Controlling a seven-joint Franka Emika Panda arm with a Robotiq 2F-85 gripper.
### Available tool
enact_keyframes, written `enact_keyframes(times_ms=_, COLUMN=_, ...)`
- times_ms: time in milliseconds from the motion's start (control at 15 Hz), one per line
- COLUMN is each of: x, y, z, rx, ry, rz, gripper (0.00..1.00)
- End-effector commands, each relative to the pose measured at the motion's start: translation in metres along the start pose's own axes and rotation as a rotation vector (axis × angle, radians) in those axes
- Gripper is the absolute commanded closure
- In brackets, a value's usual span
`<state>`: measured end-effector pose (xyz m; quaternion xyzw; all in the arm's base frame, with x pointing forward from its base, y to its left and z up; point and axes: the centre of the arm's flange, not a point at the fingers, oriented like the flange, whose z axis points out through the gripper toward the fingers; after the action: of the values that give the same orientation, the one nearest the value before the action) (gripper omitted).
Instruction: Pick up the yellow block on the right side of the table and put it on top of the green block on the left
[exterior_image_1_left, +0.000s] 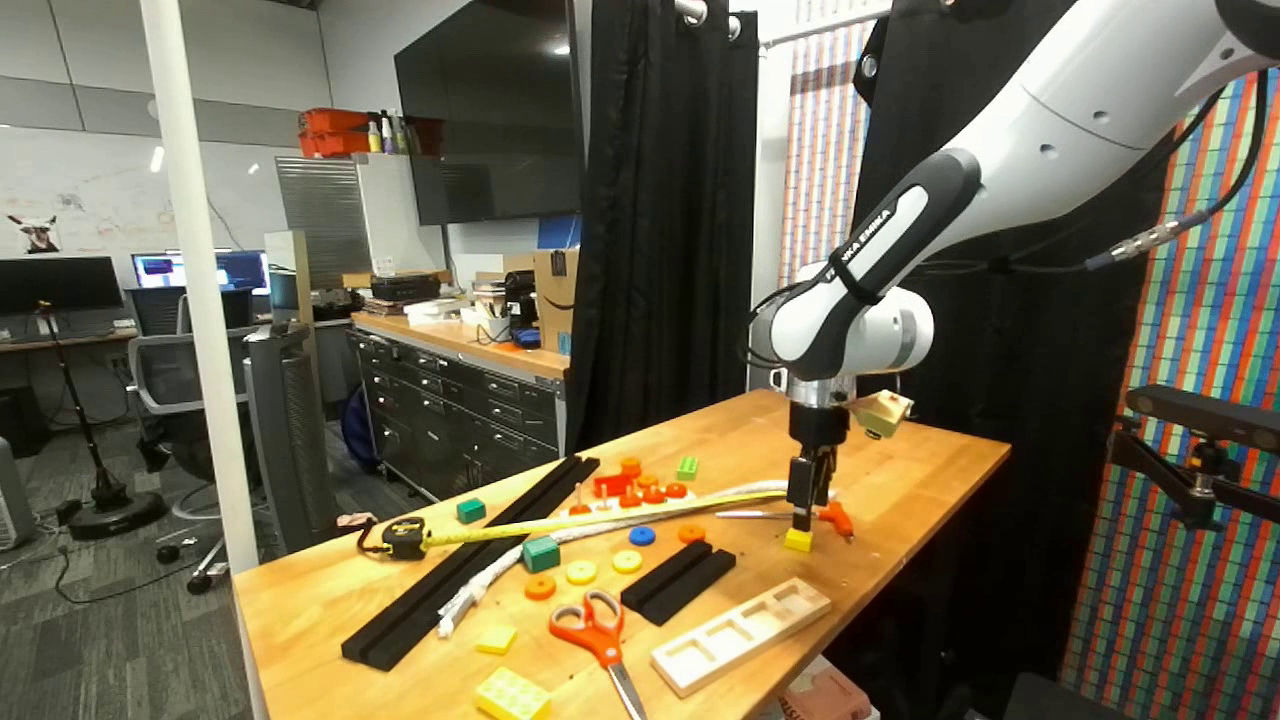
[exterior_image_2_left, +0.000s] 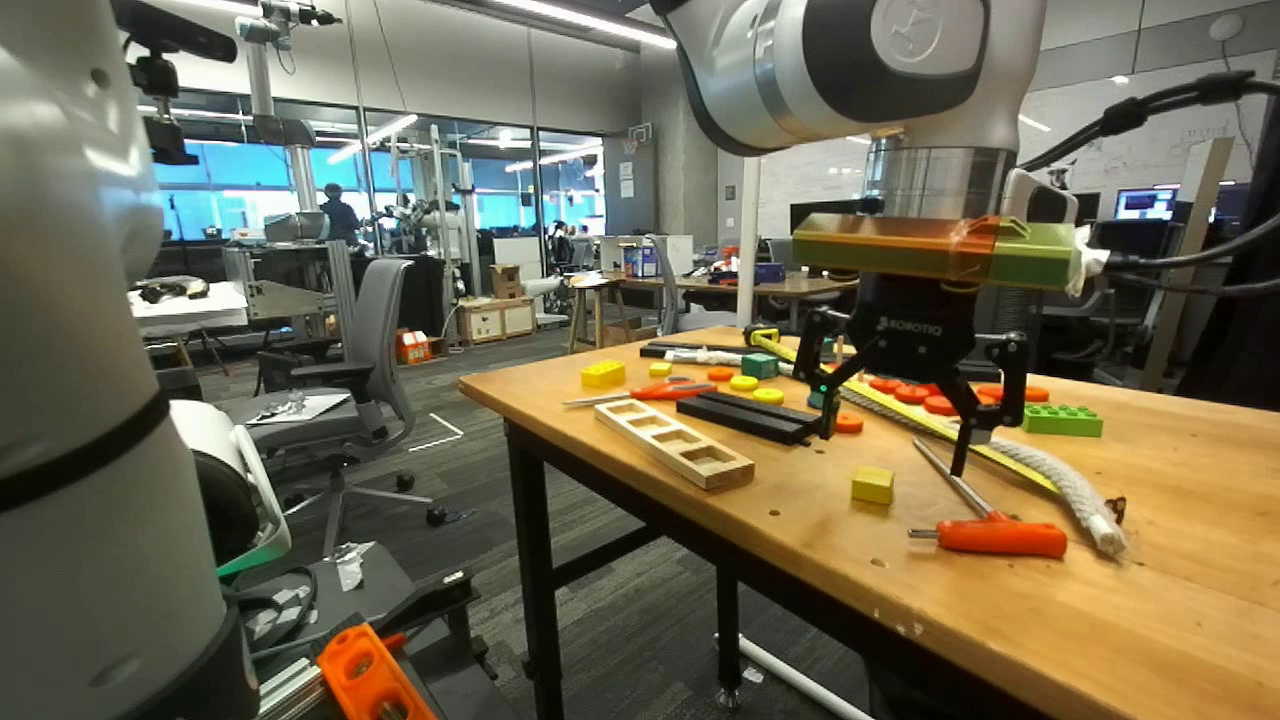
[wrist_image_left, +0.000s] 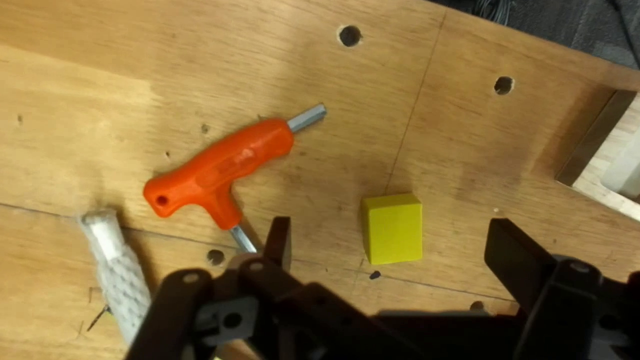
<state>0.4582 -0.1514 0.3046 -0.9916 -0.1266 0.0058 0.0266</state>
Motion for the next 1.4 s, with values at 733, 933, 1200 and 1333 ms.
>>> enact_keyframes(times_ms=733, x=0.008, y=-0.011, z=0.031, rx=-0.001, ry=0.003, rz=-0.049, gripper=0.25)
enact_keyframes(times_ms=933, x=0.008, y=-0.012, z=0.032, rx=-0.005, ry=0.007, rz=-0.057, gripper=0.42)
enact_keyframes(times_ms=1200, x=0.009, y=-0.011, z=0.03, rx=-0.017, ry=0.016, rz=-0.053, gripper=0.73)
enact_keyframes(times_ms=1333, x=0.01, y=-0.013, z=0.025, rx=-0.047, ry=0.012, rz=-0.035, gripper=0.84)
